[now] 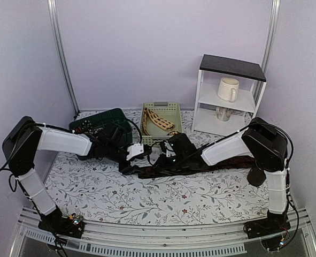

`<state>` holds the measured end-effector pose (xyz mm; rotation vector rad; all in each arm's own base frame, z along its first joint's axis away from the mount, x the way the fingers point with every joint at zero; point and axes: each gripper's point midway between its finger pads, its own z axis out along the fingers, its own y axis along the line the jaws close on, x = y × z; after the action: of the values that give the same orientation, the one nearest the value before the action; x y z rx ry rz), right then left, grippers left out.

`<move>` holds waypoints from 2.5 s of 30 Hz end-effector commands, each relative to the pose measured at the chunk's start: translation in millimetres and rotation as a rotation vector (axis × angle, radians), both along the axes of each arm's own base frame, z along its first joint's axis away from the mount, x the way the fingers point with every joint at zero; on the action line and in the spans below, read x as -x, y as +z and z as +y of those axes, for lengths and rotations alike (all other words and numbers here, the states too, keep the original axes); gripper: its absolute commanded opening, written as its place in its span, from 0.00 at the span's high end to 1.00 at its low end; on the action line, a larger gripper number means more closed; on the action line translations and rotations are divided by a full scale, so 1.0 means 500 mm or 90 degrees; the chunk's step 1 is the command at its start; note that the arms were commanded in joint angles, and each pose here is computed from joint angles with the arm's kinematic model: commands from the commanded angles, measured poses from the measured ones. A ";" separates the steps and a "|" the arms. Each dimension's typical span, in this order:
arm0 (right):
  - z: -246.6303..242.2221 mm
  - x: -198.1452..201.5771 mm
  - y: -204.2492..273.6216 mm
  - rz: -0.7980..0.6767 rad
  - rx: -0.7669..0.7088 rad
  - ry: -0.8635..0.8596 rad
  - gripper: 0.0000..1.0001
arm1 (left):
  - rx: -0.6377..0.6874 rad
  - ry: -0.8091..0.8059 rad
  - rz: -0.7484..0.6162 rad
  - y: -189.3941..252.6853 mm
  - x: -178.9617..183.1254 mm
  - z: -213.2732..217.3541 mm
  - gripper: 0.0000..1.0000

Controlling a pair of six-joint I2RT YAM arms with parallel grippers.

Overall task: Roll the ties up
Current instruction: Roll the tie at the center of the board.

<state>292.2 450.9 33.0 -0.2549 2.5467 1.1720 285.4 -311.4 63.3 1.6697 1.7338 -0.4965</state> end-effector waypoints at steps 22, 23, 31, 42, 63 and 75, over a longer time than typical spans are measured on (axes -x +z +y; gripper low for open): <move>-0.023 0.011 -0.035 -0.017 -0.002 0.062 0.83 | -0.088 0.054 0.047 -0.040 0.002 -0.035 0.32; -0.024 0.011 -0.036 -0.016 -0.002 0.063 0.83 | -0.084 0.084 0.049 -0.031 -0.010 -0.036 0.33; -0.032 0.016 -0.047 -0.013 -0.002 0.087 0.83 | 0.042 0.193 0.066 -0.006 0.028 -0.035 0.32; -0.023 0.019 -0.040 -0.031 -0.009 0.122 0.83 | 0.017 0.146 0.031 -0.027 0.012 -0.049 0.30; -0.022 0.017 -0.025 -0.038 -0.016 0.136 0.80 | -0.003 0.099 0.067 -0.077 0.028 -0.059 0.56; -0.025 0.017 -0.016 -0.022 -0.019 0.113 0.78 | -0.011 0.137 0.047 -0.072 0.005 -0.055 0.64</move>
<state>283.9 440.6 30.5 -0.5353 2.4832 1.2576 269.9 -336.4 22.2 1.5106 1.9473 -0.4891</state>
